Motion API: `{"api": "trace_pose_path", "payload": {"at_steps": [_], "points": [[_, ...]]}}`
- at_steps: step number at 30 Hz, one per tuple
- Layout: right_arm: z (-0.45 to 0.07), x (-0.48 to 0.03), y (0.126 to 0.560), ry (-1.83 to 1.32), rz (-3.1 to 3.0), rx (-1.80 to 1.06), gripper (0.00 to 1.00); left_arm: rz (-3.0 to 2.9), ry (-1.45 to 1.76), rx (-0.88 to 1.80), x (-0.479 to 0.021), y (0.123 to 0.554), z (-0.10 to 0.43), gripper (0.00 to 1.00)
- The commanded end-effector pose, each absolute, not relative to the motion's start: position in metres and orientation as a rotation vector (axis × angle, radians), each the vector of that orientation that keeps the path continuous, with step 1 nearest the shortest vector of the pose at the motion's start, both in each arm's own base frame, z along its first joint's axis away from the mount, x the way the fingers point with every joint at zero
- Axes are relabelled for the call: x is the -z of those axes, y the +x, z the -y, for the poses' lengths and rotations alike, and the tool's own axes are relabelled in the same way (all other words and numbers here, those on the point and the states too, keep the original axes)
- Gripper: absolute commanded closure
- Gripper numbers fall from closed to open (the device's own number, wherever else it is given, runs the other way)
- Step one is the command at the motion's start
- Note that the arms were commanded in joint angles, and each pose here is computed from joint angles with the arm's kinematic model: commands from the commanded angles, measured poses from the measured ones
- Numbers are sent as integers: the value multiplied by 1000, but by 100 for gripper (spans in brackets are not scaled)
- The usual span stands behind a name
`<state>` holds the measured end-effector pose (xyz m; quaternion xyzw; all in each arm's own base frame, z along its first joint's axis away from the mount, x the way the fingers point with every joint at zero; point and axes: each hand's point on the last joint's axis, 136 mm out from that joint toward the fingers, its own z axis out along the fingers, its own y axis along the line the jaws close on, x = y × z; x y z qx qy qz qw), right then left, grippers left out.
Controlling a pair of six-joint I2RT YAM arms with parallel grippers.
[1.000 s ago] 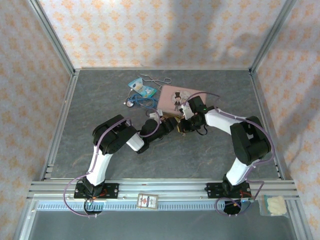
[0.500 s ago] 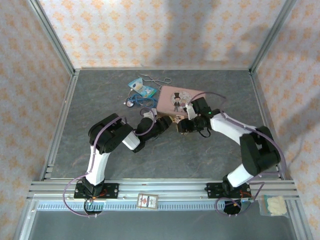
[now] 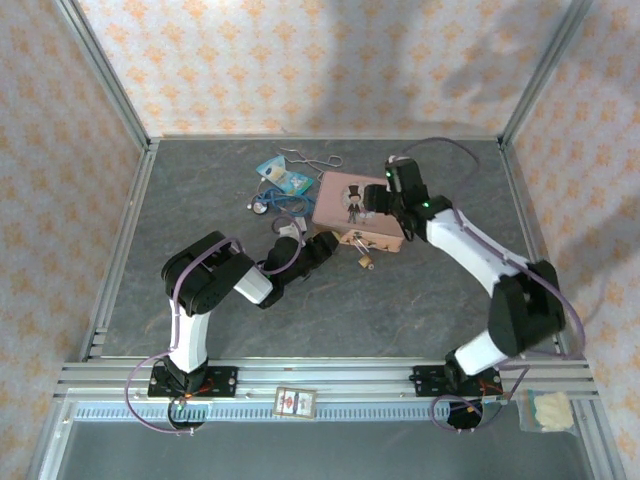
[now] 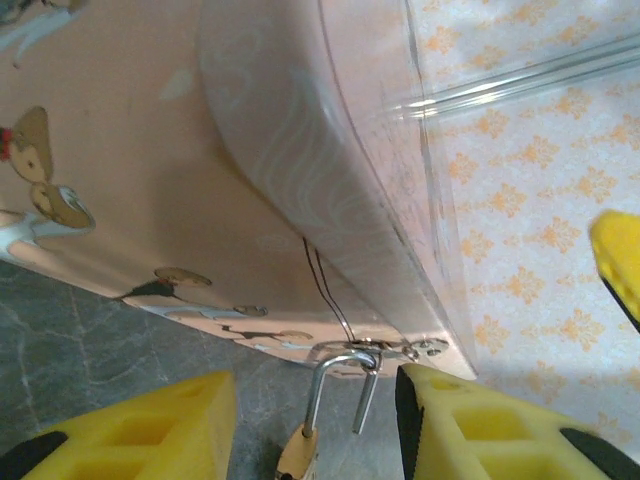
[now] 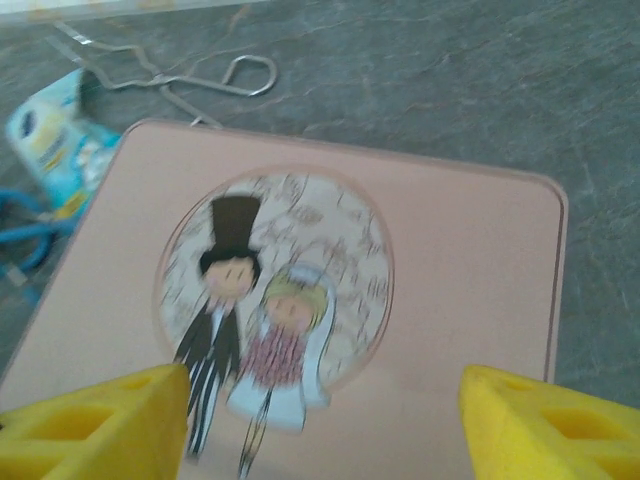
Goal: Unlock the padlock with the key
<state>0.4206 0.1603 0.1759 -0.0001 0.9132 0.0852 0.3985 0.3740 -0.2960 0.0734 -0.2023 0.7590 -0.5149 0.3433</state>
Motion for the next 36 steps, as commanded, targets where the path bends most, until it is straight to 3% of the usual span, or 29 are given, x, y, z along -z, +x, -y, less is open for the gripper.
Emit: {"api": "trace_pose_path", "payload": {"at_steps": [1,6,15,21,29,36], "points": [[-158,-160,445,53,-2326,-130,34,-1935,-488,1319,-85,389,293,56],[-151,-130,448,90,-2381,-51,37,-1948,-443,1282,-87,401,298,55],[-111,-103,412,219,-2431,118,37,-1949,-344,1274,-93,433,322,55],[-96,-104,394,361,-2420,19,38,-1990,-247,1266,-101,438,336,53],[-110,-135,404,386,-2347,-122,37,-2215,-59,995,-92,386,326,51],[-116,-135,404,347,-2354,-149,38,-2359,512,835,-67,342,353,47]]}}
